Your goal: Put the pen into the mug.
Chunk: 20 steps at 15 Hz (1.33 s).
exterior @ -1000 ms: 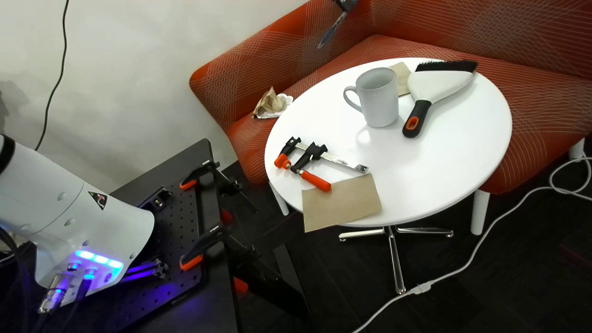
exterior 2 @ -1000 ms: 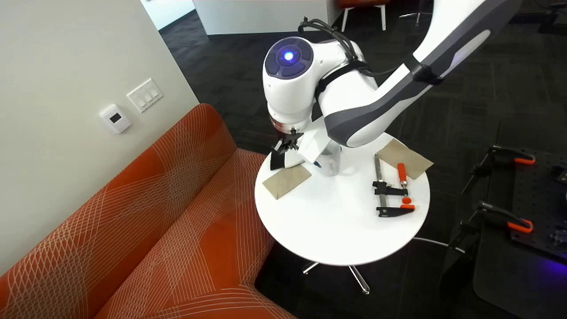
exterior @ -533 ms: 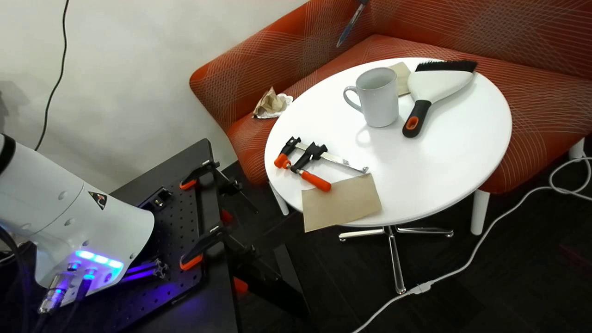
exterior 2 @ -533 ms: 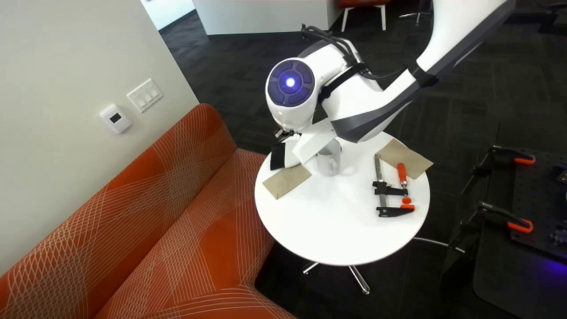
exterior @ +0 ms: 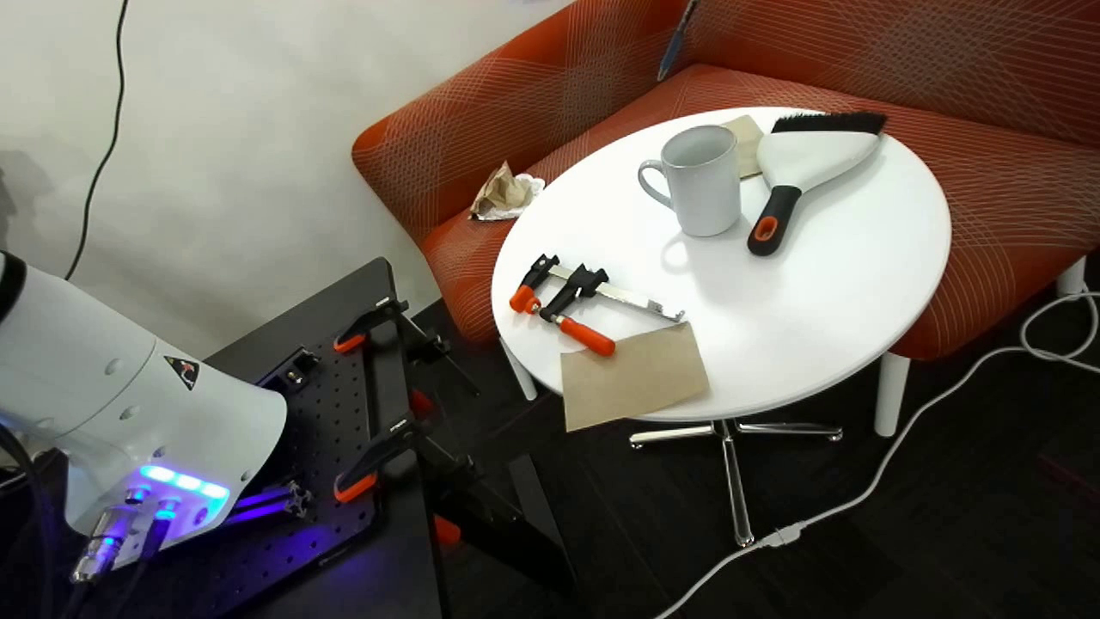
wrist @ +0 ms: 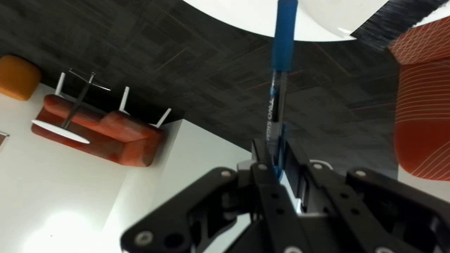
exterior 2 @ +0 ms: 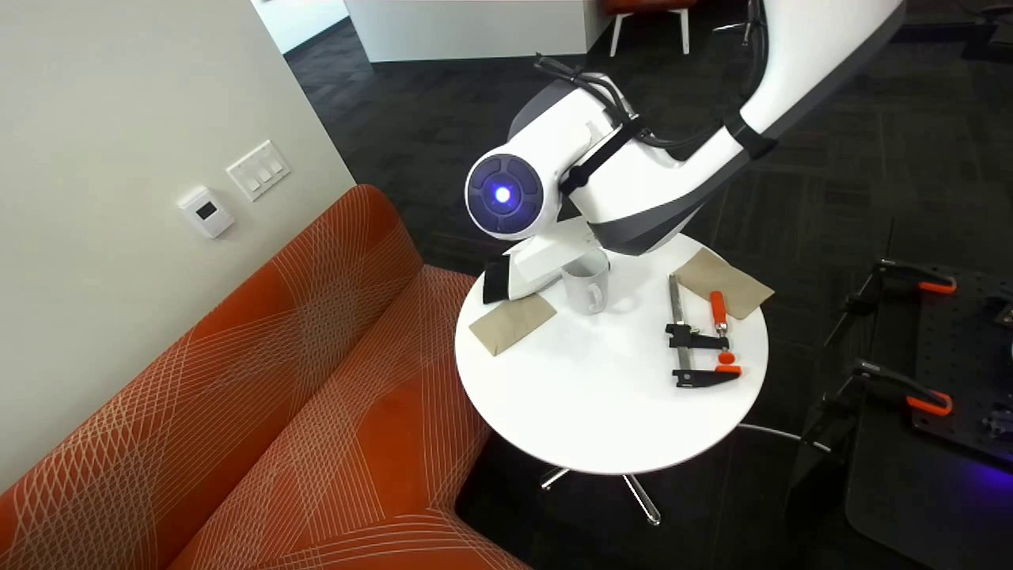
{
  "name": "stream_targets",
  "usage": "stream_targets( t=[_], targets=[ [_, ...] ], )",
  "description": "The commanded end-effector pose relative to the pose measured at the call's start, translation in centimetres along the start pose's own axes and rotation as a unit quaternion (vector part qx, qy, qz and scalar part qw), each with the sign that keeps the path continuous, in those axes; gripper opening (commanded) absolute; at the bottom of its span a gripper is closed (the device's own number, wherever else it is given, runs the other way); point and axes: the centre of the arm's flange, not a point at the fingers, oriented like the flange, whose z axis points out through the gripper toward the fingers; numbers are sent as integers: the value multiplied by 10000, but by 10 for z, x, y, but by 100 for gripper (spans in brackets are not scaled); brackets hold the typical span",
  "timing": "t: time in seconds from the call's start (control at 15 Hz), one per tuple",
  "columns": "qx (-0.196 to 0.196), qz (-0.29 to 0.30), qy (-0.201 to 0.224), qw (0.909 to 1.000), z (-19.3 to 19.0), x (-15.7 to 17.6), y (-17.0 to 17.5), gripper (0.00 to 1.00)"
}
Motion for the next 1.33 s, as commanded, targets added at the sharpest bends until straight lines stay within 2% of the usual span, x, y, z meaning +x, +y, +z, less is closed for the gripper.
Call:
stream_targets(
  t=[0.0, 0.27, 0.6, 1.27],
  targets=[
    [-386, 539, 304, 9973, 11, -2, -8, 4],
    [-671, 959, 679, 9908, 19, -15, -11, 4],
    [-897, 1166, 952, 9845, 27, -32, -15, 4],
    [-1151, 1268, 905, 9811, 57, -57, -21, 4]
  ],
)
